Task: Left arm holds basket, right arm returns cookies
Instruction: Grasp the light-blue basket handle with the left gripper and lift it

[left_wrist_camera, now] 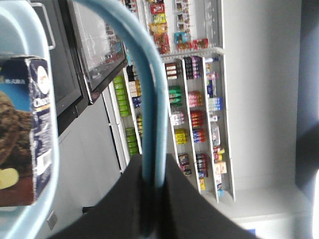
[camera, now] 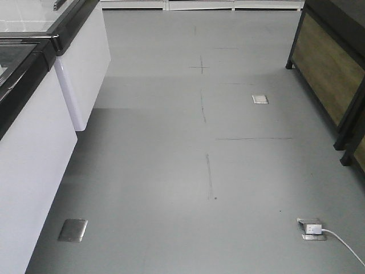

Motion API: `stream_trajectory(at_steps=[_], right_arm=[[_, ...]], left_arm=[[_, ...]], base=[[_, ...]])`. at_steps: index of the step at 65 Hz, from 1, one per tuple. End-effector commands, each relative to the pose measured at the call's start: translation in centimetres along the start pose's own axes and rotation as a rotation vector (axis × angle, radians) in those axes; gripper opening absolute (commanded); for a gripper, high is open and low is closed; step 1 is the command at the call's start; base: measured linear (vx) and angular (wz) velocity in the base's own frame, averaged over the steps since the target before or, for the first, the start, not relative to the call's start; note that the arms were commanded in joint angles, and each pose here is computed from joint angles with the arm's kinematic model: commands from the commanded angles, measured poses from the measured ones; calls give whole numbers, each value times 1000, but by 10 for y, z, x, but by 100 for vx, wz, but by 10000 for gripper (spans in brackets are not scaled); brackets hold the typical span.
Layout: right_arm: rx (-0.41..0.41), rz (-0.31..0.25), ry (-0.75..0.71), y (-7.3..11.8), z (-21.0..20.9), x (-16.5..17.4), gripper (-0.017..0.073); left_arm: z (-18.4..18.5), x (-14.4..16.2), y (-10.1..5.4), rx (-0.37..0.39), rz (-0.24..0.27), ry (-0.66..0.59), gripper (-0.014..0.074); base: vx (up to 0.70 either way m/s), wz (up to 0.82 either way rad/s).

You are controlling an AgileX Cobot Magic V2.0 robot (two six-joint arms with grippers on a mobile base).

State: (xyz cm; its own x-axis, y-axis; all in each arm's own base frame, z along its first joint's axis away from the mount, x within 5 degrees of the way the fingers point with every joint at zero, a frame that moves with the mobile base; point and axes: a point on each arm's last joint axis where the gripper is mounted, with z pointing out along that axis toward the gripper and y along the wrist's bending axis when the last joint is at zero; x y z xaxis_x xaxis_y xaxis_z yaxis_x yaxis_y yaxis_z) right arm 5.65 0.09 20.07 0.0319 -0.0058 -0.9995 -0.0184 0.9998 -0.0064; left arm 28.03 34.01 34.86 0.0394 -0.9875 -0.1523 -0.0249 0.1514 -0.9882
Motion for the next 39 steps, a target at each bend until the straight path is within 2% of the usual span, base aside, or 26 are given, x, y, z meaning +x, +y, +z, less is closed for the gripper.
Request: stream_trajectory(at_steps=[1, 10, 18, 24, 28, 39], right_arm=[[-7, -2, -65, 1, 0, -1, -6], [-7, -2, -65, 1, 0, -1, -6], [-7, -2, -65, 1, 0, -1, -6], [-7, -2, -65, 1, 0, -1, -6], [-7, -2, -65, 1, 0, -1, -6], [-7, -2, -65, 1, 0, -1, -6]], left_arm=[[-5, 21, -75, 208, 104, 27, -8], [2, 51, -108, 250, 150, 61, -6], [11, 92, -132, 319, 193, 208, -6], [13, 127, -153, 386, 277, 316, -6], [14, 148, -165, 424, 314, 366, -6], [13, 210, -195, 514, 336, 515, -6]], base=[[0, 0], [0, 0], [0, 0], [0, 0], [0, 0], [0, 0]])
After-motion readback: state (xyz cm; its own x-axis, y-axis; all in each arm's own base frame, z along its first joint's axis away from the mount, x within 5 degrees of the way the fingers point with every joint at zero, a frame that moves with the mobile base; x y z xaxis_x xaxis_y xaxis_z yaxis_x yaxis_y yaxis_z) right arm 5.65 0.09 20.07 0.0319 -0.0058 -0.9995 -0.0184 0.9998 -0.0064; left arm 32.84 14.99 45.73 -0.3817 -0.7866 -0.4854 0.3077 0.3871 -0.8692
